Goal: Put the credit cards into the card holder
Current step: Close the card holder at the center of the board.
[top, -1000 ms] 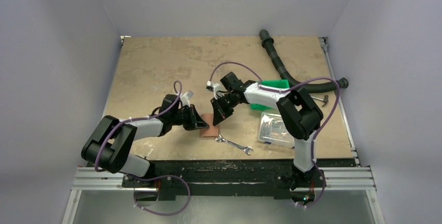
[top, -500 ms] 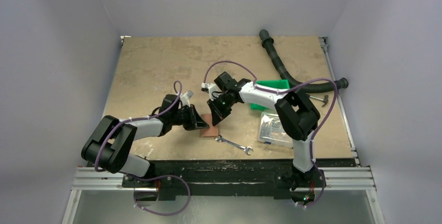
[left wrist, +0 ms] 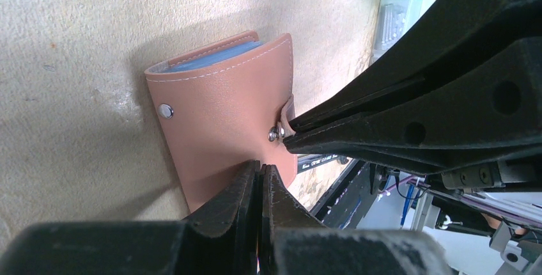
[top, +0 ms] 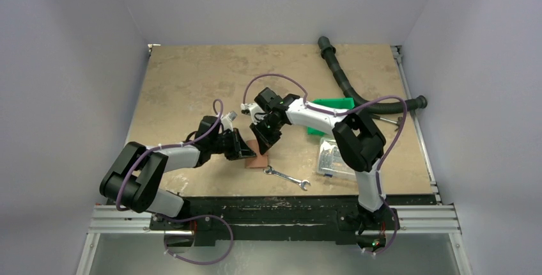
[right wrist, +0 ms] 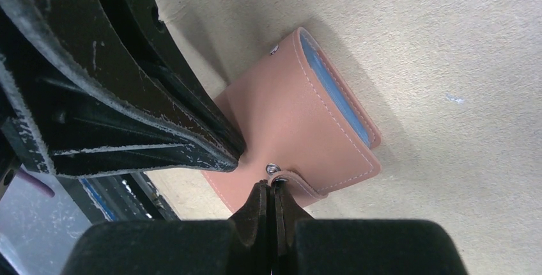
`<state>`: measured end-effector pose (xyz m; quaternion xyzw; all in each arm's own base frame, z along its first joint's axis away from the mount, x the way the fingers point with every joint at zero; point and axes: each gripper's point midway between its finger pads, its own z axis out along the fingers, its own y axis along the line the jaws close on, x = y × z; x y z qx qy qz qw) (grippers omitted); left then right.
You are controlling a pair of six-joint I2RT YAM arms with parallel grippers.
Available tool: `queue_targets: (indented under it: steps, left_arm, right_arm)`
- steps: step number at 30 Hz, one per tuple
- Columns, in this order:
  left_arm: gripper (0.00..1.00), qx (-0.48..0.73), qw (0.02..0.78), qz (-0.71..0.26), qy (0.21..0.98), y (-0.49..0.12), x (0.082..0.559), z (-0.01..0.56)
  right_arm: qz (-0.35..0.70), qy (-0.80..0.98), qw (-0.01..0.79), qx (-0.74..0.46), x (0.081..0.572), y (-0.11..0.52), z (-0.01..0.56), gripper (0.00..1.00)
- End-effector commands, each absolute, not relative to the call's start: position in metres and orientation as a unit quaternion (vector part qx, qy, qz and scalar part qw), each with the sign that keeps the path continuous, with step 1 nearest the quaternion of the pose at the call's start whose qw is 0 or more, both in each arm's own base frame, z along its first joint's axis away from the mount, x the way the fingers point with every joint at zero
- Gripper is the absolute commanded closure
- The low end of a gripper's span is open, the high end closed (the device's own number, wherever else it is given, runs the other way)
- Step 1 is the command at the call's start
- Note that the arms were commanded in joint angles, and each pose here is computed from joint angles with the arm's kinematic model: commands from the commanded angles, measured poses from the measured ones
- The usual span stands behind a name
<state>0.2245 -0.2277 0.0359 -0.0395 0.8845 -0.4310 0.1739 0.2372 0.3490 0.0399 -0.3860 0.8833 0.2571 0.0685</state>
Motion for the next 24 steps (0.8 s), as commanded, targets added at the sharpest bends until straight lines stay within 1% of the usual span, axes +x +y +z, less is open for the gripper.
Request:
queue_targets:
  steps: [1,5,11,14,19,24]
  left_arm:
    - [1.0,-0.048,0.11,-0.364,0.923,-0.209,0.187,-0.008]
    - [1.0,-0.048,0.111,-0.364,0.923,-0.209,0.188,-0.008]
    - [1.0,-0.049,0.111,-0.365,0.923,-0.209,0.187,-0.009]
    - [1.0,-0.049,0.11,-0.363,0.924,-0.208,0.186,-0.01]
    - [1.0,-0.055,0.114,-0.364,0.923,-0.208,0.187,-0.01]
    - [1.0,-0.056,0.119,-0.368,0.921,-0.208,0.187,-0.007]
  right_arm:
    - [0.162,0.894,0.047,-0.416,0.231,0.337,-0.016,1.0]
    - [0.152,0.9,0.036,-0.407,0.224,0.338,-0.021,1.0]
    - [0.177,0.911,0.021,-0.373,0.215,0.353,-0.02,1.0]
    - [0.169,0.917,0.011,-0.362,0.213,0.358,-0.024,1.0]
    - [0.147,0.934,-0.027,-0.325,0.197,0.36,-0.042,1.0]
    - [0.113,0.955,-0.032,-0.274,0.195,0.351,-0.06,1.0]
